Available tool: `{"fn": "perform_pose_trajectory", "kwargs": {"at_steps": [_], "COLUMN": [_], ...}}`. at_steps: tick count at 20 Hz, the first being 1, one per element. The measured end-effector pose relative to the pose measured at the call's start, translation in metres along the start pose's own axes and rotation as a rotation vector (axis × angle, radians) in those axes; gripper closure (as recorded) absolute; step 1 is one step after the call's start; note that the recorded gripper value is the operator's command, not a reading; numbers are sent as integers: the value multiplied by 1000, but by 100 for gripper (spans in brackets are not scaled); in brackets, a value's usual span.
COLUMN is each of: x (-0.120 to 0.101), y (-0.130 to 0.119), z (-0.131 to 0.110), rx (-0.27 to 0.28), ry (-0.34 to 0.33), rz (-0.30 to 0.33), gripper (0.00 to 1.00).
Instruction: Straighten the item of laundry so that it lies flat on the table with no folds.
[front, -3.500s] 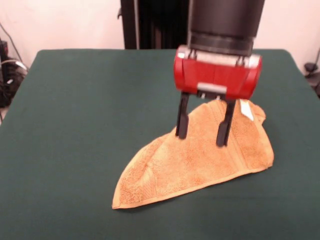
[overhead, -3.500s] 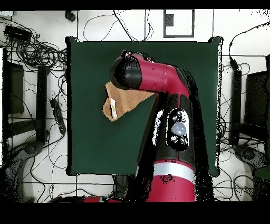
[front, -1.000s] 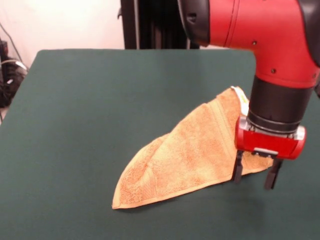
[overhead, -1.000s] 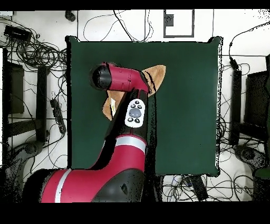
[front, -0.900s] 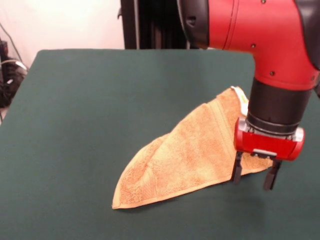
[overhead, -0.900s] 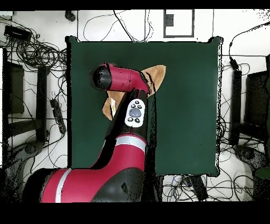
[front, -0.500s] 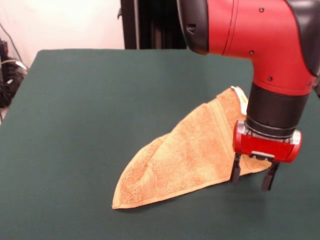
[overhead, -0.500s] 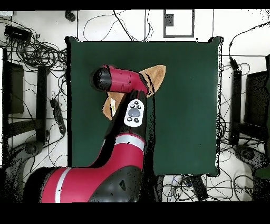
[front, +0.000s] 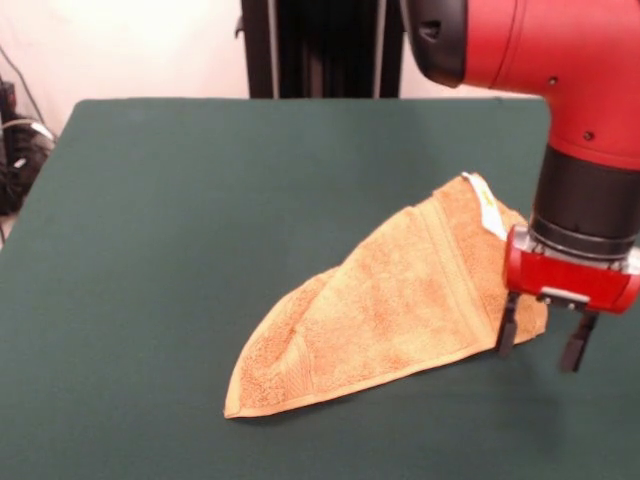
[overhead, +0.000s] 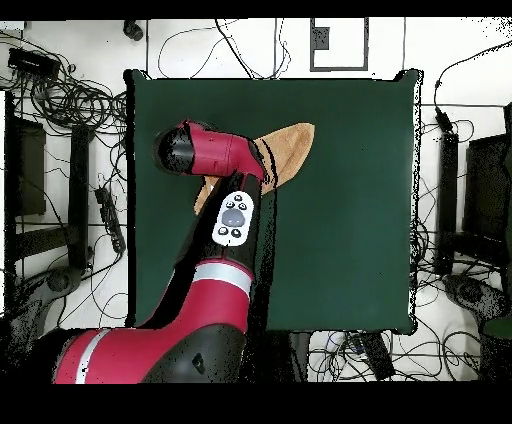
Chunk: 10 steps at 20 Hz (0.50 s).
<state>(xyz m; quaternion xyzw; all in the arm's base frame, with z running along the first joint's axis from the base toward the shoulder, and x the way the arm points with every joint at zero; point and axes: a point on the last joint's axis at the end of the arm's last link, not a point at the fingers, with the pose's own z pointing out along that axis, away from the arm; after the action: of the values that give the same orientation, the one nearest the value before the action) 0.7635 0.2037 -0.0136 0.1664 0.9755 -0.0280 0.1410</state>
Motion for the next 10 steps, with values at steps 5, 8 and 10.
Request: {"fn": "perform_pose_trajectory", "kwargs": {"at_steps": [5,8,10], "x": [4,7,9], "y": [9,13,12], "z": [-5,-7,-7], "rx": [-11,-14,-14], "ry": [4,3,-1], "rz": [40,53,58], "gripper": [0,0,0]}}
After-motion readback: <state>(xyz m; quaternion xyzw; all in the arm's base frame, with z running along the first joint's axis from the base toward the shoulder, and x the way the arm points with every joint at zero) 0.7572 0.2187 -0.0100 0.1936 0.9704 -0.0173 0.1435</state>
